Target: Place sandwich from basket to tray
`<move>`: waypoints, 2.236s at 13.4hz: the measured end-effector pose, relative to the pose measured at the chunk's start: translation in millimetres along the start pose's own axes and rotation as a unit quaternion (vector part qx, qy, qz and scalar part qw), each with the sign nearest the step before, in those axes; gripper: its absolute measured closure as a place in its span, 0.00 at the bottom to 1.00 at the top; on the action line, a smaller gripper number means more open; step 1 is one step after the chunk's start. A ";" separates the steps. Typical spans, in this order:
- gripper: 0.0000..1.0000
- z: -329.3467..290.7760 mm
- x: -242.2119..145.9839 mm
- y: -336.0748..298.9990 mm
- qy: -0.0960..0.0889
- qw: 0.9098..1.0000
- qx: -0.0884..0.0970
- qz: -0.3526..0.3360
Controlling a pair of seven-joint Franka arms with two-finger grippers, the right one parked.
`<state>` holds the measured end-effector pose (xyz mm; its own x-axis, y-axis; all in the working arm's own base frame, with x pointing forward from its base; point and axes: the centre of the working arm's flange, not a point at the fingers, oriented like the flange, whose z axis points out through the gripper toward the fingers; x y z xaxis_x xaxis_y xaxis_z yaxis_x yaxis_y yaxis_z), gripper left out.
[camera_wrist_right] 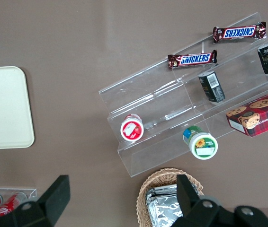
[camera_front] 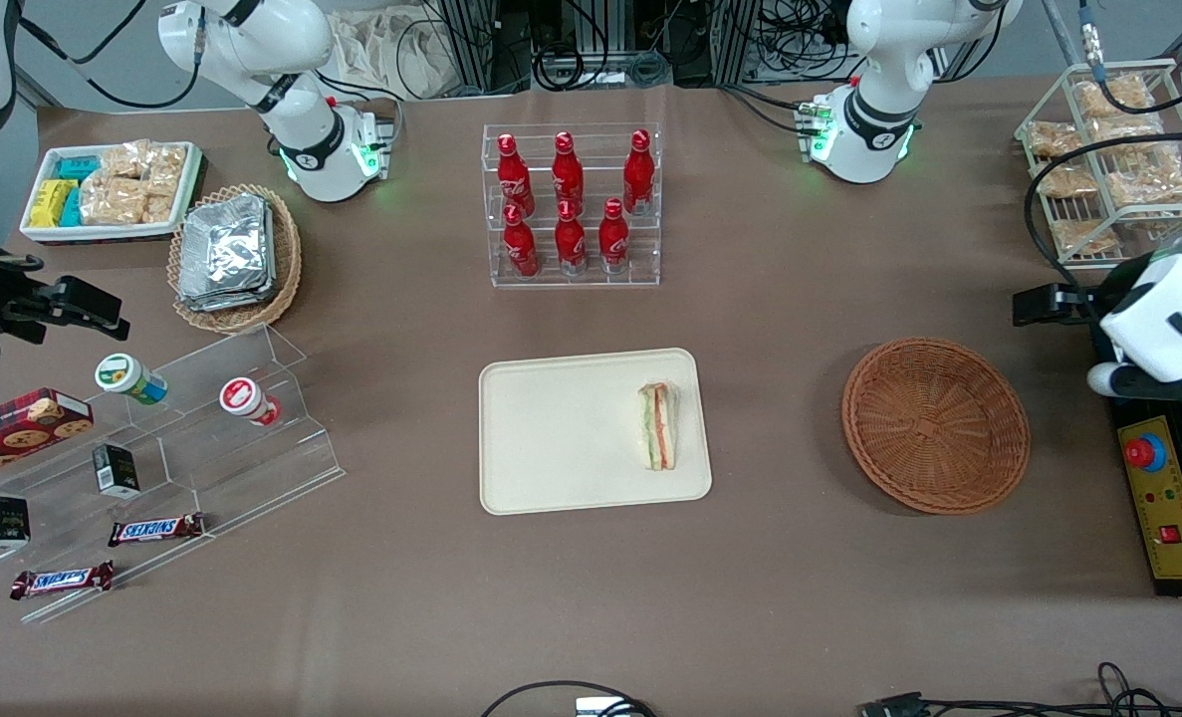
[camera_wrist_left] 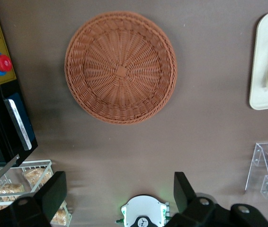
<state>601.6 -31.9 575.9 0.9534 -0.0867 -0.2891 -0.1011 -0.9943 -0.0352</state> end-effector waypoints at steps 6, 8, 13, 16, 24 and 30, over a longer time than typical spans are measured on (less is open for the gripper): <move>0.00 13.0 -23.8 12.3 0.038 0.999 0.023 -0.001; 0.00 19.3 -38.1 14.9 0.061 0.998 0.034 -0.004; 0.00 17.1 -54.1 29.6 0.103 0.994 0.030 0.003; 0.00 9.2 -52.8 30.1 0.114 0.993 0.010 0.001; 0.00 11.2 -52.0 24.1 0.084 0.996 0.007 -0.004; 0.00 13.2 -51.3 21.9 0.079 0.997 0.007 -0.007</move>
<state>546.7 -48.4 577.2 0.9876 -0.0832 -0.1334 -0.0907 -0.9946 -0.0510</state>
